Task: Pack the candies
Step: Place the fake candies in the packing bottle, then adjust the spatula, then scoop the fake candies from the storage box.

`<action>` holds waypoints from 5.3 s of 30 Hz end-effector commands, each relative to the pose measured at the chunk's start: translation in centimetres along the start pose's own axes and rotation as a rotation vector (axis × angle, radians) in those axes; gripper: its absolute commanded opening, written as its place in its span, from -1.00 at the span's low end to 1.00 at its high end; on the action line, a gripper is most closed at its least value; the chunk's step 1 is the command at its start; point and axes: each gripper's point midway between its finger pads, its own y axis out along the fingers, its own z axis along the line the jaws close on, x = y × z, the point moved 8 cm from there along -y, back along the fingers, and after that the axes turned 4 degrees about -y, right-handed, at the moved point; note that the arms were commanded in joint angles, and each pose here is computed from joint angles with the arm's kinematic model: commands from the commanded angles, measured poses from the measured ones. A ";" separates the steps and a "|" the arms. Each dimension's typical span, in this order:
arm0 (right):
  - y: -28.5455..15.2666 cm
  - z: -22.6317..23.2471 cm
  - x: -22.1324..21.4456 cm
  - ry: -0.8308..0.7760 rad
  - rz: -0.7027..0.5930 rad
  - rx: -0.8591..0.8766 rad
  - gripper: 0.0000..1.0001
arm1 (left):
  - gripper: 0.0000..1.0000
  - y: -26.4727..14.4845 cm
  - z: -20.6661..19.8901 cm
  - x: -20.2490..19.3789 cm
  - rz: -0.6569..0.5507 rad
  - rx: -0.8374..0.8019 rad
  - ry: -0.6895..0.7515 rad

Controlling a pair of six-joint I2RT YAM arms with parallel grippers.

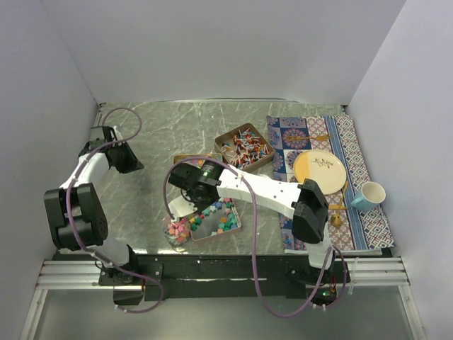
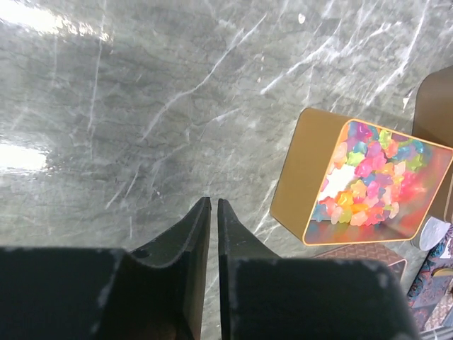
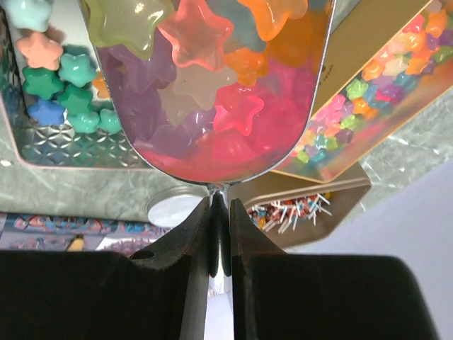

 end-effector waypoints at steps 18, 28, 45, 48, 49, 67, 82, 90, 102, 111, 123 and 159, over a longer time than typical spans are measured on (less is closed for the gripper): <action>-3.3 -1.3 1.7 -0.128 0.305 -0.156 -1.00 | -0.61 -3.2 -1.4 1.6 -0.150 -0.052 0.018; -3.2 -0.5 2.7 -0.205 0.392 -0.158 -1.00 | -0.61 -2.9 -1.3 1.9 -0.148 -0.048 0.013; -3.6 -1.7 3.4 -0.274 0.552 -0.264 -1.00 | -0.57 -4.1 -1.4 1.5 -0.190 -0.048 0.025; -4.2 -2.0 3.4 -0.296 0.566 -0.286 -1.00 | -0.53 -3.9 -1.4 1.5 -0.185 -0.049 0.023; -4.2 -2.1 3.5 -0.312 0.573 -0.288 -1.00 | -0.53 -3.8 -1.4 1.5 -0.181 -0.047 0.022; -7.4 -2.6 3.5 -0.351 0.601 -0.321 -1.00 | -0.51 -2.2 -1.5 2.3 -0.100 -0.062 -0.009; -5.2 -7.8 -8.7 0.206 0.430 -0.270 -1.00 | -0.48 -7.0 -5.6 -2.5 -0.090 -0.626 0.151; -2.6 -8.5 -8.5 0.313 0.276 -0.254 -1.00 | -0.44 -6.0 -6.8 -3.8 0.101 -0.854 0.097; -1.6 -9.7 -7.8 0.377 0.238 -0.279 -1.00 | -0.53 -3.2 -8.9 -4.2 0.220 -0.847 0.103; -5.2 -9.2 -6.6 0.373 0.093 -0.332 -1.00 | -0.57 0.2 -7.9 -3.4 0.254 -0.723 0.014; -3.7 -8.7 -7.0 0.438 0.027 -0.269 -1.00 | -0.54 -2.9 -8.7 0.4 0.140 -0.747 0.055; 8.5 -10.5 -11.3 0.147 0.551 -0.083 -1.00 | -0.98 6.2 -2.9 -6.1 0.250 -0.290 -0.170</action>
